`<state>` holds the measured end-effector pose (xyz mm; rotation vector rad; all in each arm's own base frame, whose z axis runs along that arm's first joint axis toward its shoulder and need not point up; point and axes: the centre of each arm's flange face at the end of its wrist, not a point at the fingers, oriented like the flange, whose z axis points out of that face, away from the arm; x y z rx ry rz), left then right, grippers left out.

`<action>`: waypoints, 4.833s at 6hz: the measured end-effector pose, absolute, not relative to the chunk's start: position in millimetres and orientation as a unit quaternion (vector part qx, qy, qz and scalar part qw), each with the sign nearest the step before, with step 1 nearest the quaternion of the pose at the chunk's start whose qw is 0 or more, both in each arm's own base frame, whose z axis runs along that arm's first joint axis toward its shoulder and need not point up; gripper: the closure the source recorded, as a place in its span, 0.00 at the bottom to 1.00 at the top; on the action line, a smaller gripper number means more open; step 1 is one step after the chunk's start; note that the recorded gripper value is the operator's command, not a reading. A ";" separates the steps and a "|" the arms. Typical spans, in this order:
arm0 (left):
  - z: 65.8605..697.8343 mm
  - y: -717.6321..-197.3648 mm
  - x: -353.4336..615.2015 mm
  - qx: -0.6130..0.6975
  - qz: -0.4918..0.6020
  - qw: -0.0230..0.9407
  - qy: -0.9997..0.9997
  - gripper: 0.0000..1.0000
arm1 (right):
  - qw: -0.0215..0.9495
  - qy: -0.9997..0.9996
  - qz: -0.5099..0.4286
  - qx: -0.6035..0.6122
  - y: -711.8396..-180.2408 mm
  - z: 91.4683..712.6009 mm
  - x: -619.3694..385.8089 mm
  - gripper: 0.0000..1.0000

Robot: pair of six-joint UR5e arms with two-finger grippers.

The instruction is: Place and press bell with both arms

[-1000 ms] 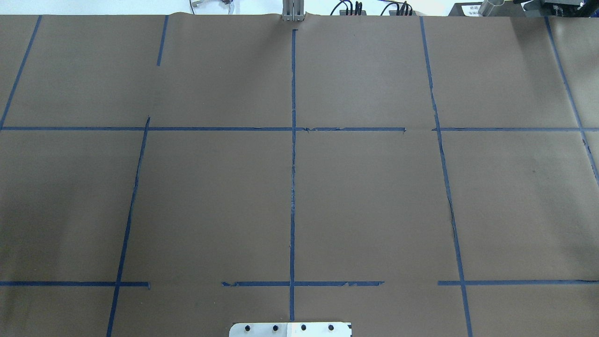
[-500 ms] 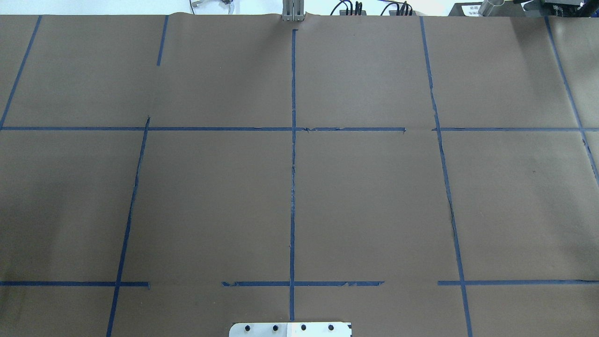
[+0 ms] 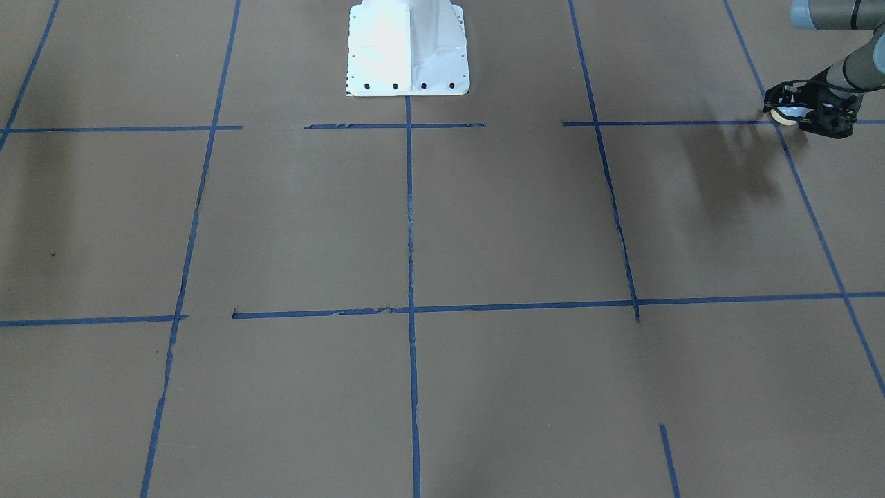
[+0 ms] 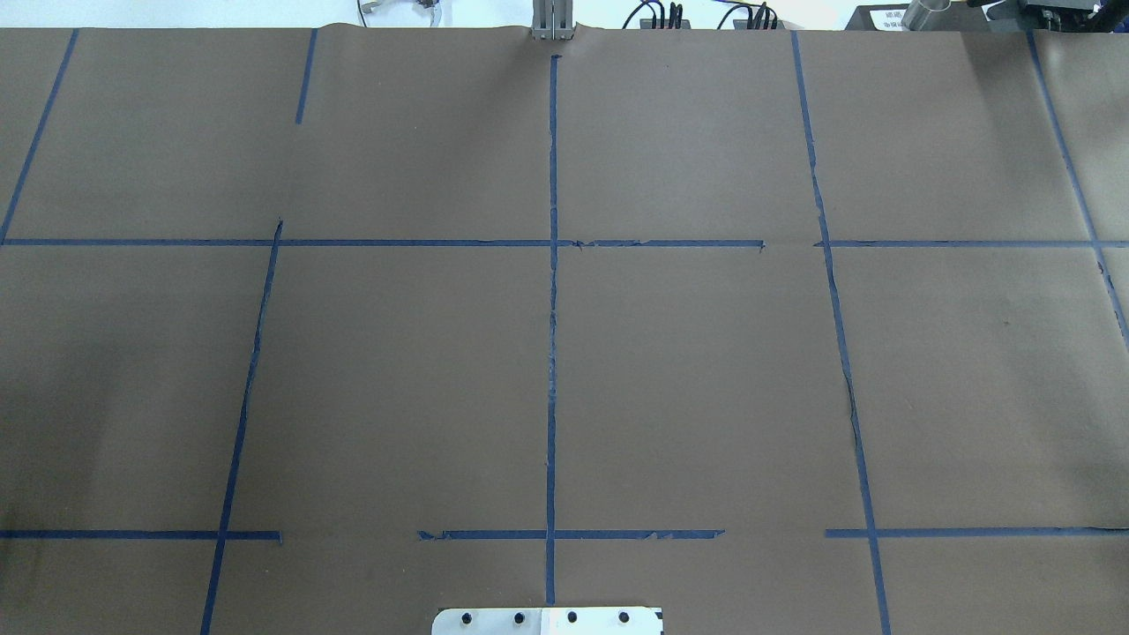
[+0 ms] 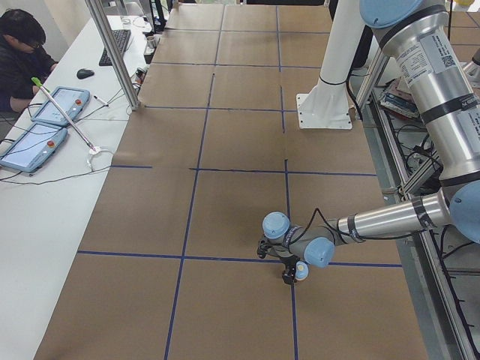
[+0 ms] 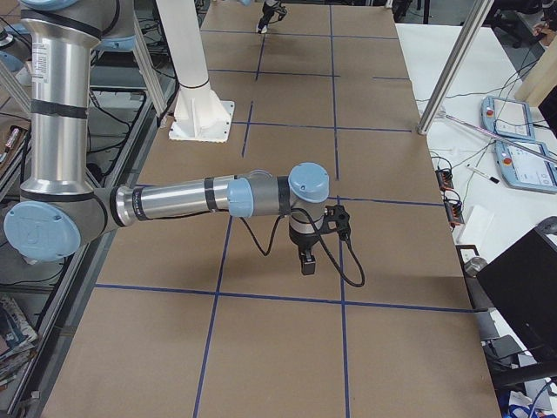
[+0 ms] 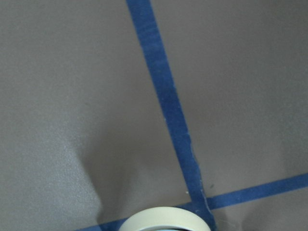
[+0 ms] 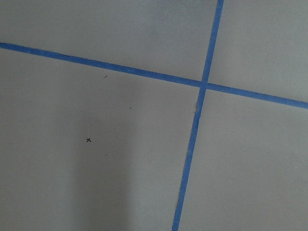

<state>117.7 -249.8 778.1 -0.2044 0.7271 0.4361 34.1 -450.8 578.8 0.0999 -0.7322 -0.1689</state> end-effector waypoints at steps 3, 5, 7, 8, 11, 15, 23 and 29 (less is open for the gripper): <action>781.0 -244.9 115.8 -0.104 0.213 0.906 0.350 0.16 | 0.929 -0.357 -0.083 0.051 -450.2 576.7 34.2 0.00; 781.7 -243.0 115.6 -0.106 0.213 0.906 0.349 0.78 | 0.928 -0.358 -0.083 0.053 -448.0 573.7 34.2 0.00; 770.7 -240.0 111.1 -0.082 0.217 0.903 0.362 0.93 | 0.928 -0.359 -0.082 0.056 -447.2 569.1 34.1 0.00; 745.6 -248.4 106.4 -0.046 0.213 0.901 0.376 0.93 | 0.928 -0.359 -0.082 0.056 -447.2 568.4 34.1 0.00; 665.7 -307.9 71.5 0.075 0.144 0.904 0.395 0.96 | 0.928 -0.360 -0.082 0.056 -447.1 567.9 34.0 0.00; 503.4 -502.7 125.2 0.078 0.100 0.914 0.386 0.97 | 0.928 -0.360 -0.081 0.055 -447.1 568.9 34.0 0.00; 181.8 -582.7 602.8 -0.026 -0.081 0.919 0.386 0.93 | 0.929 -0.359 -0.081 0.051 -448.0 572.0 32.1 0.00; 163.9 -557.3 645.5 -0.012 -0.077 0.916 0.394 0.00 | 0.928 -0.358 -0.084 0.051 -448.6 571.3 29.9 0.00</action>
